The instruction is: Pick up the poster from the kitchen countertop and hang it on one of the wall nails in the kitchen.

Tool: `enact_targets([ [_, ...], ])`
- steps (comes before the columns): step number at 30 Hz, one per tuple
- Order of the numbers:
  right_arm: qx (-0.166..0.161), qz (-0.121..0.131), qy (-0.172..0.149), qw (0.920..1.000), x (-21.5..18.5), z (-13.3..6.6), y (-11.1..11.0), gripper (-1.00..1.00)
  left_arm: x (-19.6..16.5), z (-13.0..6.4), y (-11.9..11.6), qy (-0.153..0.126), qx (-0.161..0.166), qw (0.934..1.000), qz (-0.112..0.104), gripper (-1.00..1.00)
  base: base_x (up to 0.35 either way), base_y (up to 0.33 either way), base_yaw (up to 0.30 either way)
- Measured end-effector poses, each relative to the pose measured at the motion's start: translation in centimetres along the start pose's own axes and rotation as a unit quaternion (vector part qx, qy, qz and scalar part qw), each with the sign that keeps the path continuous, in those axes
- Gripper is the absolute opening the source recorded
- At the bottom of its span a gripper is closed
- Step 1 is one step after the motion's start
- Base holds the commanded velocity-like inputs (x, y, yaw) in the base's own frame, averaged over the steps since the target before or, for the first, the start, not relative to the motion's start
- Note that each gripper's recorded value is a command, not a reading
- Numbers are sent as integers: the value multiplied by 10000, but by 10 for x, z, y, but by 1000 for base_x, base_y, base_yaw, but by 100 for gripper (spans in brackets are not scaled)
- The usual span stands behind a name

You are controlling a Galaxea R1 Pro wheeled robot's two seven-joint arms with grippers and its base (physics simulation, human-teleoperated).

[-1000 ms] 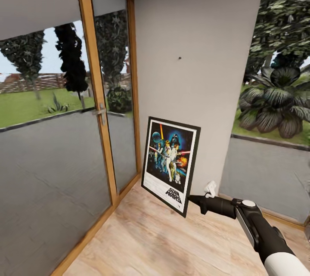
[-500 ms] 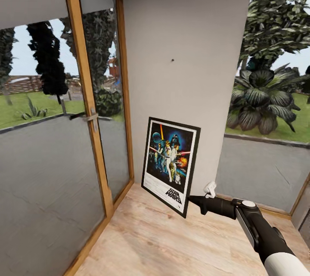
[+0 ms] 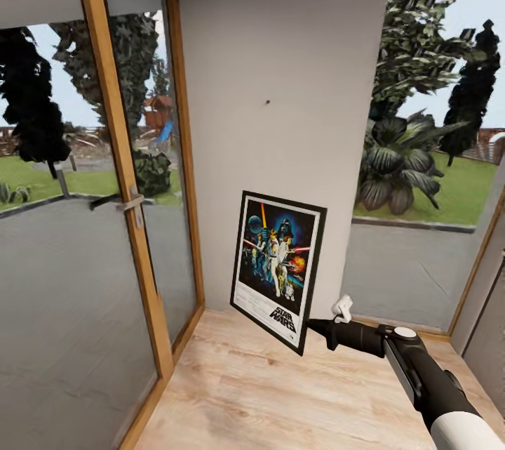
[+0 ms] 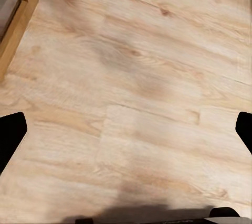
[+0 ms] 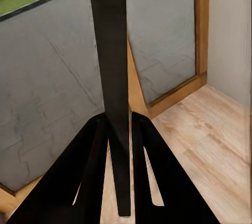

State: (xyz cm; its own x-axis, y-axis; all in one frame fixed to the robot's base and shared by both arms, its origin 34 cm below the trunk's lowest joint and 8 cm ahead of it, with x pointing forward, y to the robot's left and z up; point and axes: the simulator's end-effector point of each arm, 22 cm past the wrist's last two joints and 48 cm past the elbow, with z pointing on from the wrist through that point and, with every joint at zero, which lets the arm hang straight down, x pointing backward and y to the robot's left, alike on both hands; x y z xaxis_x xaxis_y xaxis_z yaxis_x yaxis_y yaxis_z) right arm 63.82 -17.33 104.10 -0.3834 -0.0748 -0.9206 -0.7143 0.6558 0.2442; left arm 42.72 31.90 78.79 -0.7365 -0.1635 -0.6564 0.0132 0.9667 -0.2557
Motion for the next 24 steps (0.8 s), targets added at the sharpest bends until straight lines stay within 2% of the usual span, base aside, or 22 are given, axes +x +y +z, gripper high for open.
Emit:
enact_targets([
  [6, 1, -21, -19, 10000, -3, -1, 1, -100, -3, 0, 0, -37, 4, 10000, 12, 100, 68, 108, -264],
  [24, 8, -92, -82, 9999, -12, -4, 4, -100, -10, -2, -1, -124, 15, 9999, 33, 100, 3, 4, -264],
])
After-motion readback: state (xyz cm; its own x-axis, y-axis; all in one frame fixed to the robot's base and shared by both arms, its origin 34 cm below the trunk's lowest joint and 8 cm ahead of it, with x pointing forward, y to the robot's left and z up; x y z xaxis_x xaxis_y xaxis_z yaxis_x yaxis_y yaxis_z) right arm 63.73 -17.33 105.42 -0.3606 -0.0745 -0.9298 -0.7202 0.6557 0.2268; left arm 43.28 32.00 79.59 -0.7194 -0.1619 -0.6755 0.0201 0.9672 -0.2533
